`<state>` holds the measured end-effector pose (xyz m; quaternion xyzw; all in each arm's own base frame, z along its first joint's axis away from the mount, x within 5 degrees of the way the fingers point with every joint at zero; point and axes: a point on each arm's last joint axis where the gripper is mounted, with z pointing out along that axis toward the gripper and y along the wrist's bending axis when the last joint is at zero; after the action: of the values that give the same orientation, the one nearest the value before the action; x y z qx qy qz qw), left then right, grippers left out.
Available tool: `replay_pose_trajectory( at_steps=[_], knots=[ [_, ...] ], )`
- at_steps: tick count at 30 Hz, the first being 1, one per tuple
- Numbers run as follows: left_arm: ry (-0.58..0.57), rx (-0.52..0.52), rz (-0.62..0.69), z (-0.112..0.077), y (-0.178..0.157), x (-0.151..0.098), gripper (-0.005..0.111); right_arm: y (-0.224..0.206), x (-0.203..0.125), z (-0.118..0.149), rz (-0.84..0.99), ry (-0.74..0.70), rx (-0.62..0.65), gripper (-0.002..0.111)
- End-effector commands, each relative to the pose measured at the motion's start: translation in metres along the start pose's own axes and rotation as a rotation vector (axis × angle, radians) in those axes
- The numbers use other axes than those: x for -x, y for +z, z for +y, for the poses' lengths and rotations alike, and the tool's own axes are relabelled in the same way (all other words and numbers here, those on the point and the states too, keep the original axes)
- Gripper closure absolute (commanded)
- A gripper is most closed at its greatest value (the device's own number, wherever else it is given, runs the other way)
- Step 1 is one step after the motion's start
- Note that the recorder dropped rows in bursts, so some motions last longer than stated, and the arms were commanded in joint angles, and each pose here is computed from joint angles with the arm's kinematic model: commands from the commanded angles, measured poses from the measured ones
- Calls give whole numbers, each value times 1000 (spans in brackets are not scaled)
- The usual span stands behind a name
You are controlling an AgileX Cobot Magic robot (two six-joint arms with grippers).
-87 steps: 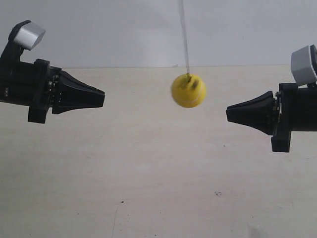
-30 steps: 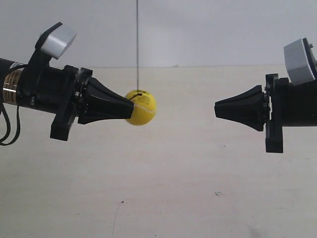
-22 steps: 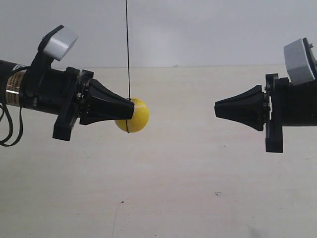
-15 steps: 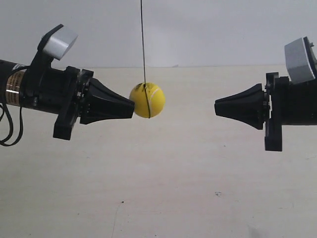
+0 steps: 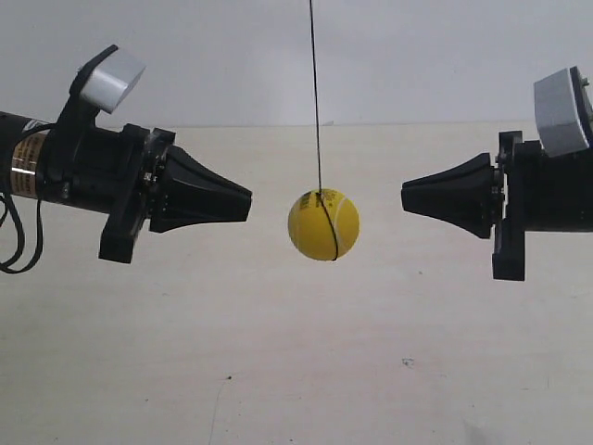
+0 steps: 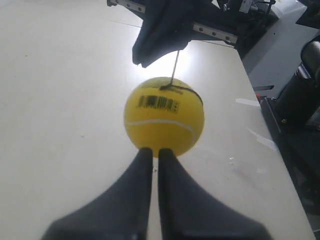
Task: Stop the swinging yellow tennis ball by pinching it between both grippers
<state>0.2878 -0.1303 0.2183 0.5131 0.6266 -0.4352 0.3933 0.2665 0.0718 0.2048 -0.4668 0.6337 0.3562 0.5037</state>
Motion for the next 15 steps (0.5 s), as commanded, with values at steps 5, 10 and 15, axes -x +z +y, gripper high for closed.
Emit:
replay_pose_trajectory(
  at_steps=[5, 10, 15],
  knots=[
    [-39, -22, -2, 13, 12, -18, 102, 9, -17, -16, 3, 71, 12, 108],
    [-40, -27, 9, 15, 11, -16, 102, 11, -20, -16, 20, 83, 33, 108],
    [-32, -27, 0, 14, 13, -15, 102, 24, -13, -10, 15, 58, 81, 108]
  ],
)
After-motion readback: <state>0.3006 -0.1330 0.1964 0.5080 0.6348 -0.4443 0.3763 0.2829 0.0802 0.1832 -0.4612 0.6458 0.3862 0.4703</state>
